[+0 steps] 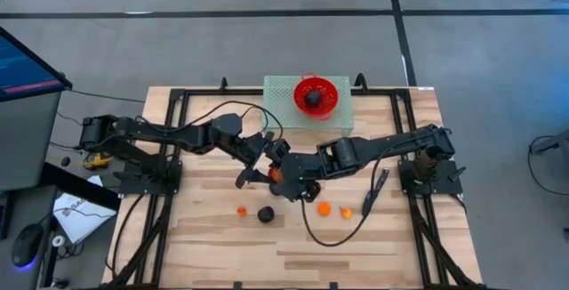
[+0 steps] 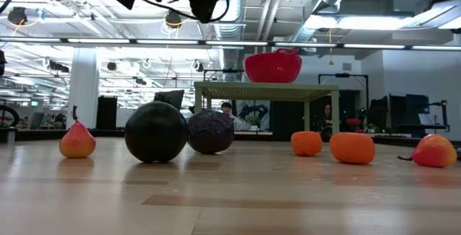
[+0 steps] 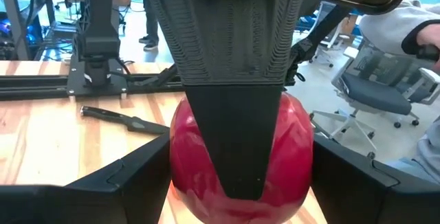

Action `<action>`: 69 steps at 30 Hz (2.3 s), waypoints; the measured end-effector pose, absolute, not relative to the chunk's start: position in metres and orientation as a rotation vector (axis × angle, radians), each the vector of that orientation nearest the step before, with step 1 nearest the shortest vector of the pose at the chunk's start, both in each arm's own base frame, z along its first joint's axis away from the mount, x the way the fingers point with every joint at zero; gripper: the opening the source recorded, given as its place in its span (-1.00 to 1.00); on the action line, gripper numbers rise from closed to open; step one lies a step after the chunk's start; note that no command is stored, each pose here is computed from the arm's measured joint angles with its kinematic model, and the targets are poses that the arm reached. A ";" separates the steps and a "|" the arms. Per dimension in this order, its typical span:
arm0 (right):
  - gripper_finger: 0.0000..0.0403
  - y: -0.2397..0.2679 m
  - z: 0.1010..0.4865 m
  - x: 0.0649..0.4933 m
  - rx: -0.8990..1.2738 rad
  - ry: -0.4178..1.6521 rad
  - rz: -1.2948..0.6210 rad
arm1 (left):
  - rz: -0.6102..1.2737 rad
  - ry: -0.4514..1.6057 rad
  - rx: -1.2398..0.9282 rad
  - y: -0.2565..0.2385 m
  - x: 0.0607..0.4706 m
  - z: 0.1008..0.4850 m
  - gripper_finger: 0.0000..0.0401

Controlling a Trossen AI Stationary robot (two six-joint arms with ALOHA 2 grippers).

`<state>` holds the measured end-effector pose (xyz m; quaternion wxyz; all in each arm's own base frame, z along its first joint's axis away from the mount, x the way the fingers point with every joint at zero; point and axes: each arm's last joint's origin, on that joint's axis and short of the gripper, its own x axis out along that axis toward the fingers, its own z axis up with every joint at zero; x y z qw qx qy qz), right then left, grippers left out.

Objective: Pick & Place Fruit
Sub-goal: Put the red apple into the red strainer bowl on the shelf

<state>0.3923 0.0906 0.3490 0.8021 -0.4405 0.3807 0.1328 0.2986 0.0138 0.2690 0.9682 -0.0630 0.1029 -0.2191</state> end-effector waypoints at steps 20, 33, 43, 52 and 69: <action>0.35 0.097 0.343 0.383 -0.712 0.910 0.294 | -0.427 0.221 -0.113 0.028 0.297 0.267 0.99; 0.35 0.091 0.319 0.339 -0.146 1.328 0.267 | -0.106 0.367 0.013 0.076 0.263 0.271 0.91; 0.35 0.031 0.359 0.328 0.304 0.638 0.252 | 0.048 0.438 0.026 0.090 0.252 0.258 0.84; 0.35 -0.074 0.397 0.265 0.296 0.477 -0.527 | 0.058 0.474 -0.020 0.087 0.243 0.228 0.82; 0.35 -0.175 0.336 0.305 0.393 1.128 -0.463 | 0.069 0.402 -0.014 0.087 0.243 0.225 0.77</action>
